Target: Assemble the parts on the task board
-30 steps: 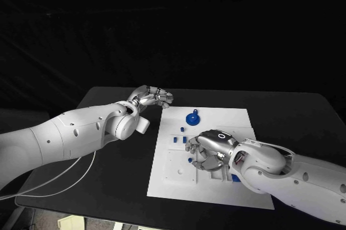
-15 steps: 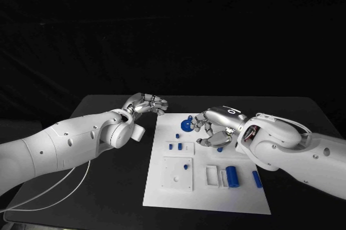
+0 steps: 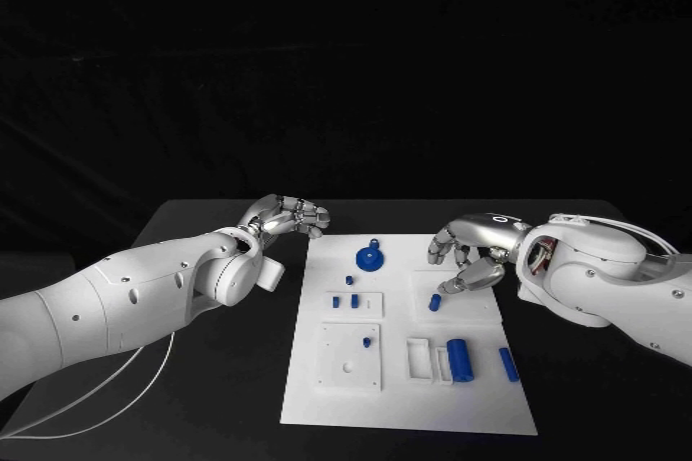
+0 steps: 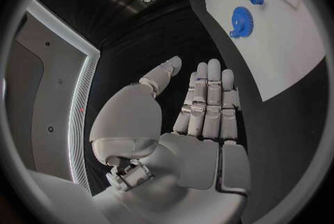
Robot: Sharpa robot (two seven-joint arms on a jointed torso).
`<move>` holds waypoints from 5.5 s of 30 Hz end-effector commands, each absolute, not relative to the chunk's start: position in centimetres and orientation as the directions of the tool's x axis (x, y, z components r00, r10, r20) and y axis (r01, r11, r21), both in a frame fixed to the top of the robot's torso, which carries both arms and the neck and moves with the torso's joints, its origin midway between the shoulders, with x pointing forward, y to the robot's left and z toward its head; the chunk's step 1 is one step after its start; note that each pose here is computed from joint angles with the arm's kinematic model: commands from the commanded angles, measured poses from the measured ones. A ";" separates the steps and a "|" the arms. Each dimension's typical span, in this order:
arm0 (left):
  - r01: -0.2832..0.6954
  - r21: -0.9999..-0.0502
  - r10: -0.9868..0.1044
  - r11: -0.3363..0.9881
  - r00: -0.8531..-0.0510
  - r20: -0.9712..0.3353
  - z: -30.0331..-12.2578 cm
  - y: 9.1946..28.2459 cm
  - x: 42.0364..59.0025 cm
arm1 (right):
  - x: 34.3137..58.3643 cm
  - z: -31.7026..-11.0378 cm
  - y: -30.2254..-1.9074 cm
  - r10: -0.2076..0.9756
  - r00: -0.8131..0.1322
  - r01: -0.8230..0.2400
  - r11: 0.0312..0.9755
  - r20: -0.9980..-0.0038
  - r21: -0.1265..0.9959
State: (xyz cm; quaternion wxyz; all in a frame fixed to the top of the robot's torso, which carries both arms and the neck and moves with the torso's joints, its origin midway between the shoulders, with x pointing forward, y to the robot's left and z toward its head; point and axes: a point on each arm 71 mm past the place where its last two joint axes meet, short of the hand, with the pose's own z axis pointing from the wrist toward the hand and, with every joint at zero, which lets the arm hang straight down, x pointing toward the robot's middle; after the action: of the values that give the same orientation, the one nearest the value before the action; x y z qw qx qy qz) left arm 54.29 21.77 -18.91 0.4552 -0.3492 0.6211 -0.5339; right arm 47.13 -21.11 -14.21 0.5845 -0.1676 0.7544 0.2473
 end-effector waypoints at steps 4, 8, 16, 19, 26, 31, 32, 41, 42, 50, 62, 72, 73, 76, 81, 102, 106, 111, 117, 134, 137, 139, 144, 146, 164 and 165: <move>0.058 -0.983 -0.918 0.176 -0.351 -0.185 -18.9 21.7 54.3 | 46.2 -16.1 -21.0 -0.066 -0.307 -0.546 0.829 -0.949 0.119; 0.058 -0.983 -0.919 0.177 -0.349 -0.186 -18.9 21.7 54.3 | 45.8 -17.0 -20.9 -0.078 -0.318 -0.549 0.828 -0.945 0.116; 0.057 -0.982 -0.919 0.178 -0.347 -0.186 -18.9 21.9 54.3 | 45.6 -18.2 -20.3 -0.092 -0.315 -0.560 0.822 -0.945 0.106; 0.056 -0.982 -0.919 0.178 -0.347 -0.186 -18.9 21.9 54.3 | 45.6 -18.4 -19.9 -0.083 -0.307 -0.565 0.818 -0.948 0.111; 0.055 -0.982 -0.919 0.178 -0.346 -0.186 -18.9 22.0 54.3 | 45.6 -18.7 -19.5 -0.079 -0.290 -0.570 0.815 -0.954 0.106; 0.054 -0.982 -0.920 0.180 -0.345 -0.187 -18.9 22.1 54.3 | 45.6 -18.7 -19.4 -0.078 -0.269 -0.573 0.814 -0.960 0.095; 0.054 -0.982 -0.920 0.180 -0.345 -0.187 -18.9 22.1 54.3 | 45.6 -18.6 -19.4 -0.075 -0.260 -0.575 0.813 -0.963 0.092; 0.052 -0.982 -0.920 0.180 -0.345 -0.187 -18.9 22.1 54.3 | 45.5 -18.3 -19.1 -0.060 -0.208 -0.585 0.807 -0.976 0.075; 0.052 -0.982 -0.920 0.181 -0.344 -0.187 -18.9 22.1 54.3 | 45.5 -18.3 -19.1 -0.059 -0.206 -0.585 0.808 -0.977 0.075; 0.052 -0.982 -0.920 0.180 -0.345 -0.187 -18.9 22.1 54.3 | 45.4 -18.0 -18.9 -0.033 -0.164 -0.595 0.801 -0.986 0.072; 0.052 -0.982 -0.920 0.181 -0.343 -0.188 -19.0 22.1 54.4 | 44.8 -16.6 -17.7 0.100 -0.138 -0.629 0.760 -0.985 0.165; 0.054 -0.982 -0.920 0.180 -0.344 -0.187 -19.0 22.0 54.4 | 43.8 -16.4 -14.0 0.162 -0.186 -0.691 0.680 -0.969 0.246; 0.054 -0.982 -0.920 0.180 -0.344 -0.187 -19.0 22.0 54.4 | 43.6 -16.6 -13.4 0.165 -0.195 -0.700 0.667 -0.967 0.255; 0.055 -0.982 -0.920 0.179 -0.345 -0.187 -19.0 21.9 54.4 | 42.8 -17.2 -11.5 0.171 -0.219 -0.724 0.632 -0.961 0.278; 0.055 -0.982 -0.919 0.178 -0.347 -0.186 -19.0 21.8 54.4 | 42.2 -18.1 -9.5 0.169 -0.242 -0.748 0.595 -0.956 0.294; 0.053 -0.983 -0.916 0.173 -0.358 -0.180 -19.0 21.3 54.4 | 40.6 -21.7 -6.1 0.067 -0.227 -0.812 0.538 -0.971 0.227; 0.052 -0.983 -0.916 0.174 -0.357 -0.181 -19.0 21.3 54.4 | 40.3 -22.0 -6.0 0.054 -0.233 -0.817 0.531 -0.971 0.225; 0.051 -0.983 -0.917 0.175 -0.356 -0.181 -19.0 21.4 54.4 | 40.2 -22.2 -6.2 0.037 -0.243 -0.817 0.531 -0.969 0.225; 0.050 -0.983 -0.917 0.176 -0.354 -0.182 -19.0 21.5 54.4 | 40.2 -22.4 -6.6 0.018 -0.251 -0.816 0.533 -0.968 0.221; 0.048 -0.983 -0.919 0.179 -0.348 -0.185 -19.0 21.8 54.5 | 39.9 -22.8 -7.2 -0.015 -0.281 -0.815 0.532 -0.960 0.230; 0.045 -0.983 -0.919 0.180 -0.349 -0.184 -19.0 21.9 54.5 | 39.9 -22.8 -7.2 -0.017 -0.280 -0.814 0.534 -0.960 0.229; 0.045 -0.983 -0.919 0.180 -0.349 -0.184 -19.1 21.8 54.5 | 40.0 -22.8 -7.2 -0.020 -0.277 -0.814 0.536 -0.961 0.223; 0.045 -0.983 -0.919 0.180 -0.349 -0.184 -19.0 21.9 54.5 | 39.9 -22.9 -7.2 -0.028 -0.280 -0.814 0.536 -0.960 0.222; 0.045 -0.983 -0.919 0.180 -0.348 -0.184 -19.0 21.9 54.5 | 39.9 -22.9 -7.2 -0.032 -0.281 -0.815 0.536 -0.959 0.221; 0.045 -0.983 -0.920 0.181 -0.347 -0.185 -19.0 22.0 54.5 | 39.8 -23.0 -7.1 -0.047 -0.270 -0.819 0.536 -0.962 0.204; 0.045 -0.983 -0.920 0.181 -0.347 -0.185 -19.0 22.0 54.5 | 39.8 -23.0 -7.0 -0.050 -0.266 -0.819 0.538 -0.963 0.199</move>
State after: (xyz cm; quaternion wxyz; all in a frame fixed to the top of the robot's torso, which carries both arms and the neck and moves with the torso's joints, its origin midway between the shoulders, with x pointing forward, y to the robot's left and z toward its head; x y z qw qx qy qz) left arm 54.52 22.14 -19.11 0.4557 -0.3532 0.6227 -0.5290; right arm 39.93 -7.12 -22.73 0.5246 -0.2967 0.7025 0.3785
